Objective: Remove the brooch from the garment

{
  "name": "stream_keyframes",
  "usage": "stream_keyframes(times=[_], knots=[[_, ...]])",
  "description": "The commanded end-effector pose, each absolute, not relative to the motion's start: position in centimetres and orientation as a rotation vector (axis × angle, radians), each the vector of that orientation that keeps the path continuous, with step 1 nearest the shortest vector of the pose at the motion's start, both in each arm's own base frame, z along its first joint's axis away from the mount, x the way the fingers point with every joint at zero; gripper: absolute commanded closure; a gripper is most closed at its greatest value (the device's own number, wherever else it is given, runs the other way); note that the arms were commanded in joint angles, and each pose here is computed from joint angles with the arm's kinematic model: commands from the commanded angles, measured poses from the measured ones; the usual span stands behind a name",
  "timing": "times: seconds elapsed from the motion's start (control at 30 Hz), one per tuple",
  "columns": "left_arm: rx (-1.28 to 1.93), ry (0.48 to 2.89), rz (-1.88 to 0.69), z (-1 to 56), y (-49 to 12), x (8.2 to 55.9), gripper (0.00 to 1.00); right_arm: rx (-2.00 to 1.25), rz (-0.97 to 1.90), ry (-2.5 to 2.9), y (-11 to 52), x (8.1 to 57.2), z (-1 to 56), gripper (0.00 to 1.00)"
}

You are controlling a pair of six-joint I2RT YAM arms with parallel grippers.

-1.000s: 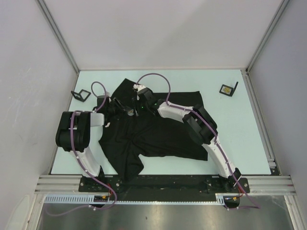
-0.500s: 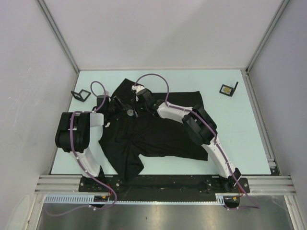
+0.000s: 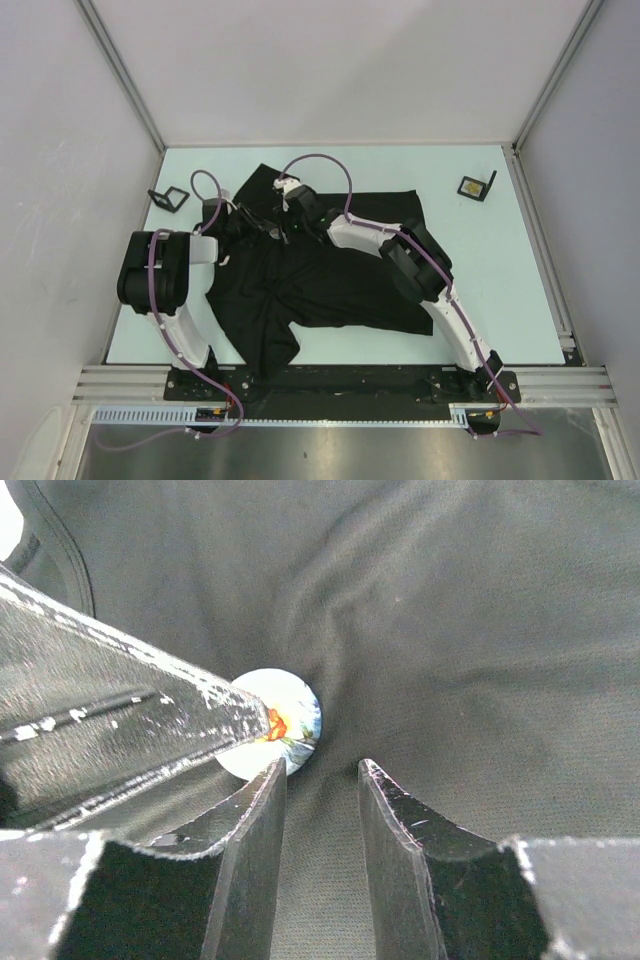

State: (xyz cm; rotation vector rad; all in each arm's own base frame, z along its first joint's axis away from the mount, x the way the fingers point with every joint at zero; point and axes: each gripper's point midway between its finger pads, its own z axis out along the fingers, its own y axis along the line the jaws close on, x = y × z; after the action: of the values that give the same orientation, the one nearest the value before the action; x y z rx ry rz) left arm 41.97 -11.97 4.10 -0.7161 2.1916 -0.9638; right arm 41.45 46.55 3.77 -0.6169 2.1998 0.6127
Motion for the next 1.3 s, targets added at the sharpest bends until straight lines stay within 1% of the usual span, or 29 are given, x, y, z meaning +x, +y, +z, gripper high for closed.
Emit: stream_keyframes(times=[0.0,0.17,0.2,0.4,0.5,0.63,0.73,1.0,1.13,1.23,1.27], knots=[[-0.699,2.163,-0.974,5.2,-11.8,42.4,0.68,-0.656,0.617,2.096,47.4,41.5,7.0,0.61],[-0.725,2.196,-0.947,4.8,-11.6,42.1,0.76,-0.728,0.636,2.058,48.3,40.5,7.2,0.57],[-0.73,2.195,-0.945,4.8,-11.6,42.2,0.77,-0.742,0.628,2.06,48.2,40.3,7.0,0.54],[-0.741,2.205,-0.938,4.9,-11.6,42.0,0.85,-0.772,0.636,1.992,49.1,39.7,7.8,0.44],[-0.748,2.217,-0.934,4.8,-11.5,42.0,0.91,-0.78,0.621,1.981,49.3,39.6,7.9,0.42],[-0.76,2.237,-0.928,4.6,-11.6,41.8,0.97,-0.779,0.59,1.969,49.4,39.6,7.9,0.41],[-0.768,2.245,-0.915,4.5,-11.5,41.7,0.98,-0.781,0.541,1.966,49.4,40.0,7.7,0.43],[-0.765,2.256,-0.907,4.8,-11.6,41.6,0.97,-0.742,0.468,1.951,49.0,40.9,7.9,0.56],[-0.767,2.272,-0.897,4.8,-11.6,41.4,0.96,-0.734,0.447,1.932,49.2,41.2,8.0,0.6],[-0.769,2.275,-0.896,4.8,-11.6,41.4,0.94,-0.734,0.432,1.924,49.5,41.4,7.8,0.66],[-0.77,2.276,-0.894,4.8,-11.6,41.3,0.93,-0.731,0.429,1.924,49.5,41.4,7.8,0.71]])
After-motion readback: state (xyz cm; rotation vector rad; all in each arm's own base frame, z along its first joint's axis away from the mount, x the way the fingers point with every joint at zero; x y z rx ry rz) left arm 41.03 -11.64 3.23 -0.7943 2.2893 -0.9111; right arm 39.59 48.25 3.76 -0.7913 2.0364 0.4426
